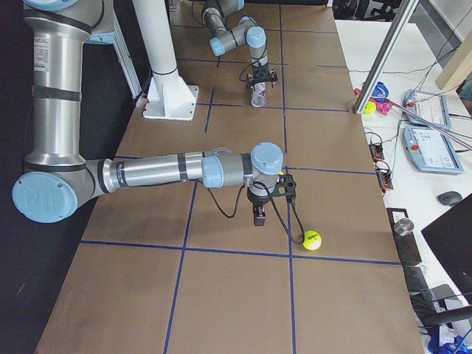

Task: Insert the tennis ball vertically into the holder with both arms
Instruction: 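Lower the left gripper onto the clear cup lying on its side and grasp it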

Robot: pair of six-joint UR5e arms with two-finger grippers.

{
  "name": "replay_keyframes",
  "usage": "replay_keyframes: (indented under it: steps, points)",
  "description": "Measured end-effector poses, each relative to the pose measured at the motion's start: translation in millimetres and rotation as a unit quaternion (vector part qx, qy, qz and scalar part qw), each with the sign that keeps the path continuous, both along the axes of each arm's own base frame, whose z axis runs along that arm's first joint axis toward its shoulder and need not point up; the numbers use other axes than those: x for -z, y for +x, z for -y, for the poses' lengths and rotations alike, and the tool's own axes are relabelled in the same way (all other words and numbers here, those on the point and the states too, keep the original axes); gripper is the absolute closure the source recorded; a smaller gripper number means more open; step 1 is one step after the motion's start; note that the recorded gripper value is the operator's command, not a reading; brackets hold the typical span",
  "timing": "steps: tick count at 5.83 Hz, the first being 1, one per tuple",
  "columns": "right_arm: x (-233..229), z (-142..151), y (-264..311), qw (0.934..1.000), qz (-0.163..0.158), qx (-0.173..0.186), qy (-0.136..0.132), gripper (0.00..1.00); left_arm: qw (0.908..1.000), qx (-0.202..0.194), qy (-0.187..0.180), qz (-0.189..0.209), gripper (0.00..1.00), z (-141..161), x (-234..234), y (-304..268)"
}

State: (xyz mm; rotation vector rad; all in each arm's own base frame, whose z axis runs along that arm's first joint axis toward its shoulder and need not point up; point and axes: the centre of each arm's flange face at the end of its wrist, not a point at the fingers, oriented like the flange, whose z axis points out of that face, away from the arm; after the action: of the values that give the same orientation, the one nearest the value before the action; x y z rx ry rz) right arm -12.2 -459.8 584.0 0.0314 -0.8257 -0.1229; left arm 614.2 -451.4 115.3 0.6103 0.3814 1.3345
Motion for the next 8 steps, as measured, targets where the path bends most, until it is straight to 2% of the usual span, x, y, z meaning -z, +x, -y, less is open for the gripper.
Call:
replay_keyframes:
  steps: [1, 3, 6, 8]
  points:
    - [0, 0, -2, 1.0, 0.001, 0.002, 0.003, 0.0, 0.9999, -0.008, 0.002, 0.012, 0.0, -13, -2, 12]
    - [-1, 0, -3, 1.0, 0.0, 0.003, 0.004, 0.0, 0.9995, -0.002, 0.012, 0.03, 0.0, -15, -16, 24]
    - [0, 2, -3, 1.0, 0.0, 0.004, 0.006, 0.0, 0.9997, 0.015, 0.015, 0.015, 0.0, -11, -38, 39]
    - [2, 3, -3, 1.0, 0.001, 0.004, 0.008, 0.0, 0.9996, 0.017, 0.012, 0.019, 0.0, -11, -57, 42]
